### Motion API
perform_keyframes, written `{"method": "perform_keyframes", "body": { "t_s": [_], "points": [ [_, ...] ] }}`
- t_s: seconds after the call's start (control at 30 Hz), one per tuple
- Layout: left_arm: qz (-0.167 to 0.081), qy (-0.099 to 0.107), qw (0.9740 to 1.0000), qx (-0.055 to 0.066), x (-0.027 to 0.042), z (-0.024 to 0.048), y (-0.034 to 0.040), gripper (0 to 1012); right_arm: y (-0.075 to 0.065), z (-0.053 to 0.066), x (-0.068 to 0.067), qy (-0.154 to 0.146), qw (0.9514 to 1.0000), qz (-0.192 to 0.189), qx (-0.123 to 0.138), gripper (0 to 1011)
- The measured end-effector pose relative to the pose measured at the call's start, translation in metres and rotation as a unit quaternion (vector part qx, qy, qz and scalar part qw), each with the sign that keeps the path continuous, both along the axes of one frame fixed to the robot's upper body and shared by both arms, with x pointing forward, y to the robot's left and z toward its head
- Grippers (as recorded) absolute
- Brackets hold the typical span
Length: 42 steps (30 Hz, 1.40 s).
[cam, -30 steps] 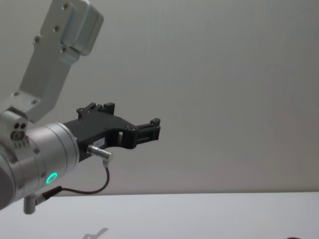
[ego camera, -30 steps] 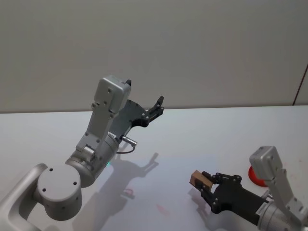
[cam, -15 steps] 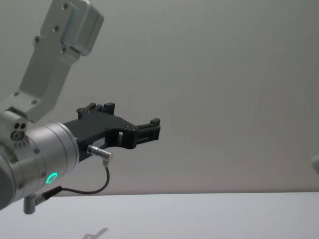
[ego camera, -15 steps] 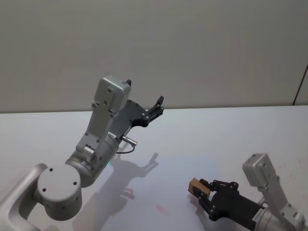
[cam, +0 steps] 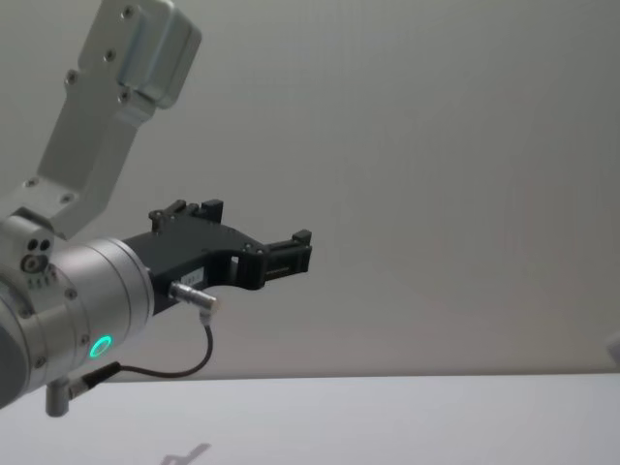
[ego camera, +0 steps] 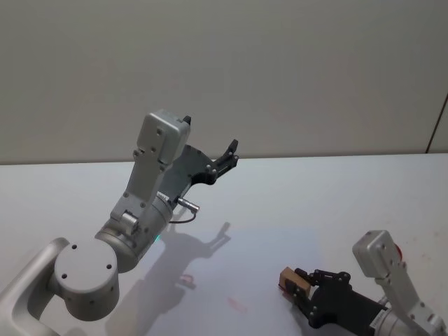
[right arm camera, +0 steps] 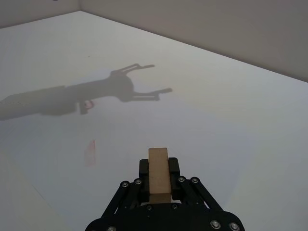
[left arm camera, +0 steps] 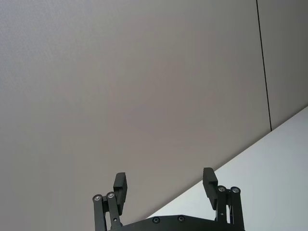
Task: Use the one hand to pick up the stamp and affix it onto the A4 paper.
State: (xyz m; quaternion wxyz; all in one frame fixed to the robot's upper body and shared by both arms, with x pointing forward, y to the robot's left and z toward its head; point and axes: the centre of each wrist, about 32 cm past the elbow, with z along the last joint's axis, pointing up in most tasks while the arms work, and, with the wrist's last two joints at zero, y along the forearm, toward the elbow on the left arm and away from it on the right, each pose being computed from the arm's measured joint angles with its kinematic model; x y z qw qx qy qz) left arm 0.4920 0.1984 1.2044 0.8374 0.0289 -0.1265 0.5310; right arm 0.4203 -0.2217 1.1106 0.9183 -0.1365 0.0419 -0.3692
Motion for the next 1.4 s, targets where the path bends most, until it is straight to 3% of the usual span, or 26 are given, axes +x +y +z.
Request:
{"method": "perform_keyframes", "body": {
  "t_s": [1.4],
  "points": [
    [0.0,0.0,1.0,0.0,0.0,0.0,0.0,1001,-0.0088,-0.0005,-0.0037,0.012,0.9999,-0.011,-0.003,219]
  ]
}}
